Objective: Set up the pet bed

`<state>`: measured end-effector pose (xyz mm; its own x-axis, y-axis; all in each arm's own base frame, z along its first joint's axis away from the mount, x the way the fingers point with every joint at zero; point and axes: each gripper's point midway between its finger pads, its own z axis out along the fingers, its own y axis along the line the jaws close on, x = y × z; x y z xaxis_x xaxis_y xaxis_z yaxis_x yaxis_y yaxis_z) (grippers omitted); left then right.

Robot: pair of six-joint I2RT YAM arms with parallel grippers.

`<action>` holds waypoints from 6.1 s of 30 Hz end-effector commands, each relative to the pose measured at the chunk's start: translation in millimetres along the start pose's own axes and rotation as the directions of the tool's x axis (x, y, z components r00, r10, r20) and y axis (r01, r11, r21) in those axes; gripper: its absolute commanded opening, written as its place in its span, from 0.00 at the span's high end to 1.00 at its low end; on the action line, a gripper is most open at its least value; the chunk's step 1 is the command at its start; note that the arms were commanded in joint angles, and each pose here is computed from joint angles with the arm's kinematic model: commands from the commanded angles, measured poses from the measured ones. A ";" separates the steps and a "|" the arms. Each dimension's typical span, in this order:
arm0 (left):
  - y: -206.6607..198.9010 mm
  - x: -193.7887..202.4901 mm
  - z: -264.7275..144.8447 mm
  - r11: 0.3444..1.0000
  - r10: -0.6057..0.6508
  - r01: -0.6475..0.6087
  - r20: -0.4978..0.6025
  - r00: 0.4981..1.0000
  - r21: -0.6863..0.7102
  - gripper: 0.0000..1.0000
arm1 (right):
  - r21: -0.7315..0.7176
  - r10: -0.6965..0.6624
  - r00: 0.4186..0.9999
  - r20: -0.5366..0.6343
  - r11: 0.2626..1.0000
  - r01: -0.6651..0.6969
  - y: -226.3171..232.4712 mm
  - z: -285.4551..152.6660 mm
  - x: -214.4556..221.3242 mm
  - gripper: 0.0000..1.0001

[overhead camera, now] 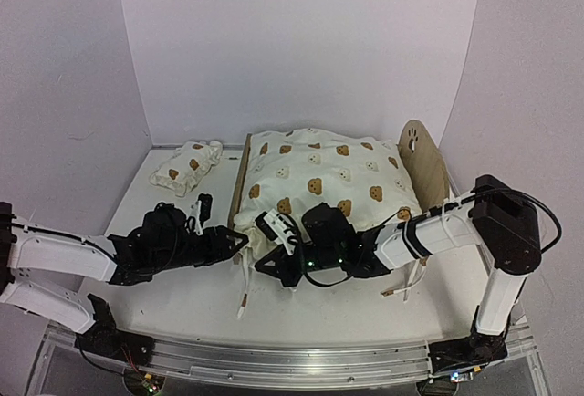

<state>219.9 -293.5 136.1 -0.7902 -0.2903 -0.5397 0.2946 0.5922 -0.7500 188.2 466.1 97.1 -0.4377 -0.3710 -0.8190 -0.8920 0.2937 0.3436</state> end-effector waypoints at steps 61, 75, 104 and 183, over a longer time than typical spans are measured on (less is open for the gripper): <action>13.3 -4.7 5.0 0.993 0.095 -0.096 -0.023 0.995 -0.073 0.86 | 0.024 0.010 0.987 0.158 1.000 -0.014 5.7 -18.4 -39.9 1.00; 25.1 -1.9 33.2 0.996 -0.012 0.019 0.080 0.997 -0.084 0.80 | 0.000 0.006 0.987 0.162 1.000 -0.006 11.6 -20.8 -41.7 1.00; 40.5 -21.3 41.0 0.983 -0.039 0.080 0.237 0.971 -0.166 0.71 | -0.015 0.002 0.984 0.180 1.000 0.001 16.7 -27.0 -43.4 1.00; 37.8 -23.2 -34.7 0.895 -0.429 0.427 0.018 0.903 -0.125 0.50 | -0.168 -0.037 0.984 0.173 0.984 0.067 -11.8 67.2 -67.2 1.00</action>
<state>230.4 -231.1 138.2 -0.8082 -0.4663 -0.3597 0.0130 0.5966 -0.8025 234.8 543.4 96.0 -0.4242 -0.2704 -0.8643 -0.9051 0.1563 0.3953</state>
